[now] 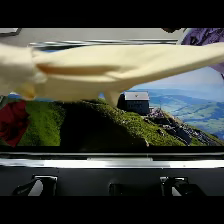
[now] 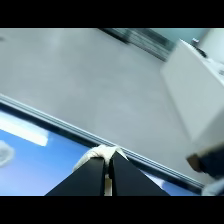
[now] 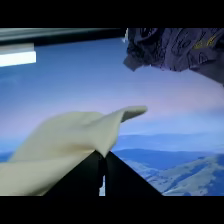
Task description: Fold the clothes and pants, and hang the long-sleeved shirts on hangers.
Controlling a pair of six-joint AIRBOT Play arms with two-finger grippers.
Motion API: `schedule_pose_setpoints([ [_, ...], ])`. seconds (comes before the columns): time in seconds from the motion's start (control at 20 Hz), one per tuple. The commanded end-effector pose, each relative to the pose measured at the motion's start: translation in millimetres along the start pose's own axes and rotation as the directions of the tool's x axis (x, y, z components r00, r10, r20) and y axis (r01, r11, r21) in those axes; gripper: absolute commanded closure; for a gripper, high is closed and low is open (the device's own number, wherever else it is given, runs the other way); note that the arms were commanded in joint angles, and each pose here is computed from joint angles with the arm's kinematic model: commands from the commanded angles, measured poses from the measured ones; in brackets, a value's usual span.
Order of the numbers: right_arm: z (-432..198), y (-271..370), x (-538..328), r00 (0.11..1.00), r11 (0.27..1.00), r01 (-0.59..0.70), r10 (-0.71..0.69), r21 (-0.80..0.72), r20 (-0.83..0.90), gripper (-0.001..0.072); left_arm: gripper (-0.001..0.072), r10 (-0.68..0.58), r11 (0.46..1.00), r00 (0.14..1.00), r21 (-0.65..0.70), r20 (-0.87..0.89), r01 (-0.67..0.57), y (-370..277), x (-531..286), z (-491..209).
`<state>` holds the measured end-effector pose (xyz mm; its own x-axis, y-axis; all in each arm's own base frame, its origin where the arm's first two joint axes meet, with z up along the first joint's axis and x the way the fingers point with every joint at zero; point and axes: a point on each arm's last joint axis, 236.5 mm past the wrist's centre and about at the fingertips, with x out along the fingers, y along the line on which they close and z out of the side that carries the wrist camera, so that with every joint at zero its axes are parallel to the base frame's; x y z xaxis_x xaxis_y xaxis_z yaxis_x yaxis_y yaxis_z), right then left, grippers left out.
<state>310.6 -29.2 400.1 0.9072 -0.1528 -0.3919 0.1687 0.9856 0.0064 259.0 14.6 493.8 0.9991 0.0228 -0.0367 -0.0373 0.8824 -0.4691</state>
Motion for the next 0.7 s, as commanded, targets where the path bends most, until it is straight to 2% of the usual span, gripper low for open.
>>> schedule_pose_setpoints([
  [0.0,27,-16,-69,0.982,0.998,-0.011,0.000,0.060,0.190,0.0690,0.0690,0.194,0.981,0.981,-0.020,0.005,-0.194,31,-41,-3],
  [0.15,20,-7,-43,0.991,0.996,-0.025,0.013,0.091,0.130,0.0690,0.0689,0.218,0.972,0.947,-0.039,-0.237,-0.233,55,-7,-56],
  [0.3,-24,22,39,0.990,0.996,-0.042,0.053,0.083,-0.128,0.0690,0.0689,0.165,0.969,0.834,-0.071,-0.526,-0.237,85,48,-138],
  [0.4,-75,57,108,0.928,0.991,-0.092,0.120,0.094,-0.353,0.0690,0.0688,0.157,0.961,0.699,-0.055,-0.698,-0.271,117,86,-215],
  [0.5,-132,91,172,0.823,0.982,-0.134,0.183,0.129,-0.537,0.0690,0.0688,0.156,0.949,0.571,-0.038,-0.806,-0.313,148,120,-298],
  [0.65,-221,111,259,0.681,0.984,-0.109,0.177,0.141,-0.711,0.0690,0.0688,0.169,0.922,0.436,-0.015,-0.884,-0.387,189,157,-413],
])
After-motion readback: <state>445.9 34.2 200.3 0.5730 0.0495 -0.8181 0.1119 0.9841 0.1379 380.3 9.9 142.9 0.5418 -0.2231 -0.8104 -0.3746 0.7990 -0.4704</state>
